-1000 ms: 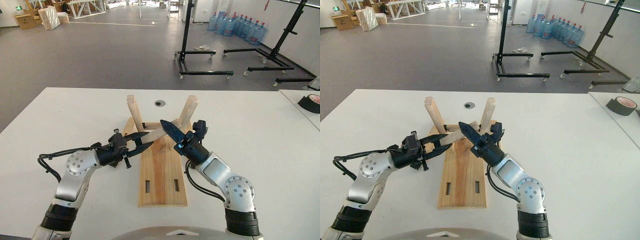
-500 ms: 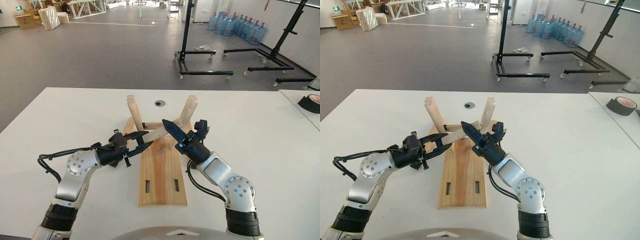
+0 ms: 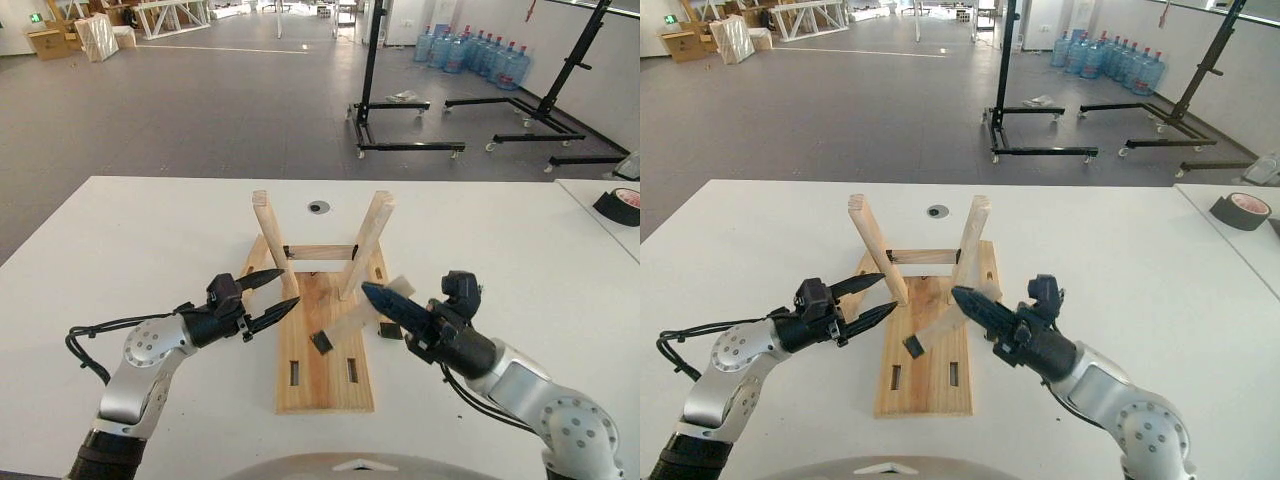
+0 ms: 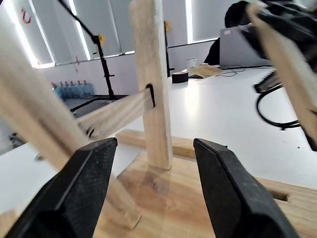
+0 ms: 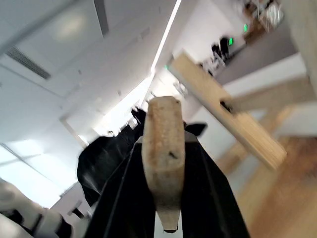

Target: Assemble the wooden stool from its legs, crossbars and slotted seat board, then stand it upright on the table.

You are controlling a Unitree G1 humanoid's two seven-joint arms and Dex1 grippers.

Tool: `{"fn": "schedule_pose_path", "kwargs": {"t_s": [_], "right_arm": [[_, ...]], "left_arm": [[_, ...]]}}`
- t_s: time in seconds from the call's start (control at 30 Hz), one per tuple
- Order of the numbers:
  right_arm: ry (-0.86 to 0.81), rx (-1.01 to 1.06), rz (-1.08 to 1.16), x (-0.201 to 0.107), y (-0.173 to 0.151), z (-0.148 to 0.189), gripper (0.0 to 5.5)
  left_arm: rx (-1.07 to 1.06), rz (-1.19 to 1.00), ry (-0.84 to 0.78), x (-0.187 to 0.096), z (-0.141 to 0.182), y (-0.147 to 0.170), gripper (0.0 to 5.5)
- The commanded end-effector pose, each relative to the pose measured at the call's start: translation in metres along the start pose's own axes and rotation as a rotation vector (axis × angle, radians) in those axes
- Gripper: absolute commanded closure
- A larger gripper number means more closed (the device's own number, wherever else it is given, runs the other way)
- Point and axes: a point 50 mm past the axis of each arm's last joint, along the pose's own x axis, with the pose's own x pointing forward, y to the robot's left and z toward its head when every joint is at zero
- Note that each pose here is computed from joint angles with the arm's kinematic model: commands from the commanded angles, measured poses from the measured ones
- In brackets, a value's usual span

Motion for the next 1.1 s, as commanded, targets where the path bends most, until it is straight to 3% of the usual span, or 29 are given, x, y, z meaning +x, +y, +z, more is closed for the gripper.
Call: {"fn": "schedule_pose_path", "kwargs": {"t_s": [0.03, 0.27, 0.53, 0.83, 1.1], "right_arm": [[-0.017, -0.111, -0.373, -0.008, -0.037, 0.018, 5.09], [-0.279, -0.253, -0.760, 0.016, -0.048, 0.081, 5.09], [-0.280, -0.255, -0.959, 0.039, -0.080, 0.068, 5.10], [-0.289, -0.351, -0.915, 0.057, -0.073, 0.067, 5.10], [-0.233, -0.314, -0.905, 0.060, -0.076, 0.051, 5.10]], "left_arm": [[-0.015, 0.092, -0.009, -0.007, -0.001, 0.006, 2.68], [-0.040, 0.236, -0.038, -0.005, -0.001, 0.017, 2.68], [-0.039, 0.288, -0.041, 0.006, -0.008, 0.020, 2.68], [-0.042, 0.312, -0.042, 0.008, -0.011, 0.018, 2.68], [-0.028, 0.312, -0.033, 0.009, -0.013, 0.019, 2.68]]}}
